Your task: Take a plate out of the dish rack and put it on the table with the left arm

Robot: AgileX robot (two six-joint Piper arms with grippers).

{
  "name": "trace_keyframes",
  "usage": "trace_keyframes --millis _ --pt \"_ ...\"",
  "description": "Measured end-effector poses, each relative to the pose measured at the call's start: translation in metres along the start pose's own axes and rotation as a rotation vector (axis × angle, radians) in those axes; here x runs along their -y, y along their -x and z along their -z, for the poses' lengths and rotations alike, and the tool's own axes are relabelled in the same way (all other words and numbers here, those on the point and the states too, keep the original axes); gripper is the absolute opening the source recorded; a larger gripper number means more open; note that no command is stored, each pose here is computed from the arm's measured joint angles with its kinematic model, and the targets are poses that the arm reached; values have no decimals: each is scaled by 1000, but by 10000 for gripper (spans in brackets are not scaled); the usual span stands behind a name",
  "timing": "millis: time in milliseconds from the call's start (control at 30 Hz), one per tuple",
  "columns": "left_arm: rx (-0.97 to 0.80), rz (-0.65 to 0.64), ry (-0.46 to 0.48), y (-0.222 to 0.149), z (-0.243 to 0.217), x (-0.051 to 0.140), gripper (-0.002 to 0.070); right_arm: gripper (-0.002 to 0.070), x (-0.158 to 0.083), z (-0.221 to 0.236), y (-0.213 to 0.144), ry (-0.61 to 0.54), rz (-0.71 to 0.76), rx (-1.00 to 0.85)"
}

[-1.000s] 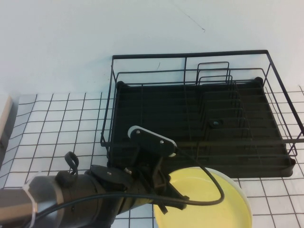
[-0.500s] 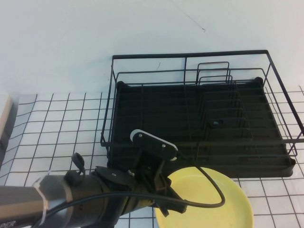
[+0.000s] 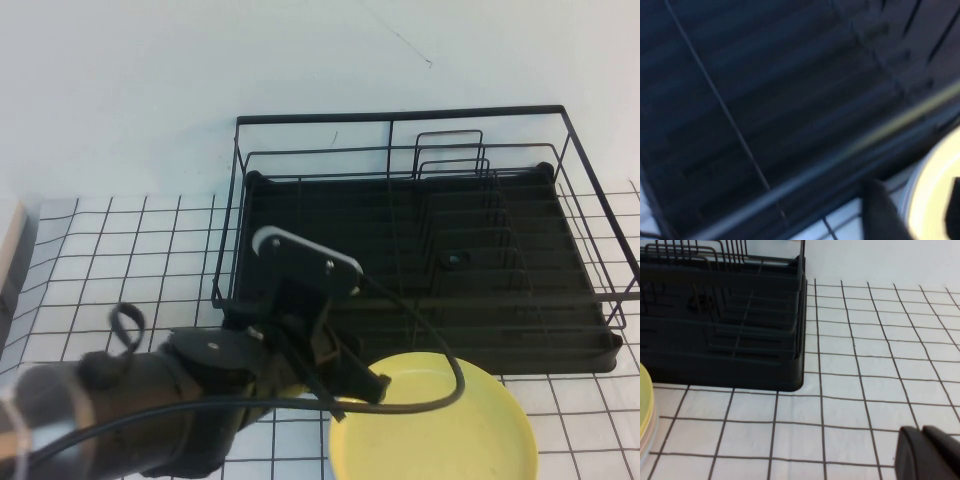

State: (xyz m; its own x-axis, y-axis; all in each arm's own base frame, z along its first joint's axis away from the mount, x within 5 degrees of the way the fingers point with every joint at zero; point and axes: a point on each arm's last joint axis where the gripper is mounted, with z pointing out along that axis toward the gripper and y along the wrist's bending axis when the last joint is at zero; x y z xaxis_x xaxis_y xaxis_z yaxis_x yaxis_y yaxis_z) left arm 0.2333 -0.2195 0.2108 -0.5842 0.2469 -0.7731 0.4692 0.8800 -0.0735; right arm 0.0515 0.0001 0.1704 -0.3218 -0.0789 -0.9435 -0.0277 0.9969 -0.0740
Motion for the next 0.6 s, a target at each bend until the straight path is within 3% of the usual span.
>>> trace_keyframes --millis 100,200,400,600 --pt "63 -14 -2 12 18 -2 146 -2 0 0 0 0 0 0" --pt "139 -30 -1 26 41 -5 43 -2 0 0 0 0 0 0" --pt "313 -15 14 50 96 -15 4 -2 0 0 0 0 0 0" --pt "480 19 -48 63 152 -21 1 -2 0 0 0 0 0 0"
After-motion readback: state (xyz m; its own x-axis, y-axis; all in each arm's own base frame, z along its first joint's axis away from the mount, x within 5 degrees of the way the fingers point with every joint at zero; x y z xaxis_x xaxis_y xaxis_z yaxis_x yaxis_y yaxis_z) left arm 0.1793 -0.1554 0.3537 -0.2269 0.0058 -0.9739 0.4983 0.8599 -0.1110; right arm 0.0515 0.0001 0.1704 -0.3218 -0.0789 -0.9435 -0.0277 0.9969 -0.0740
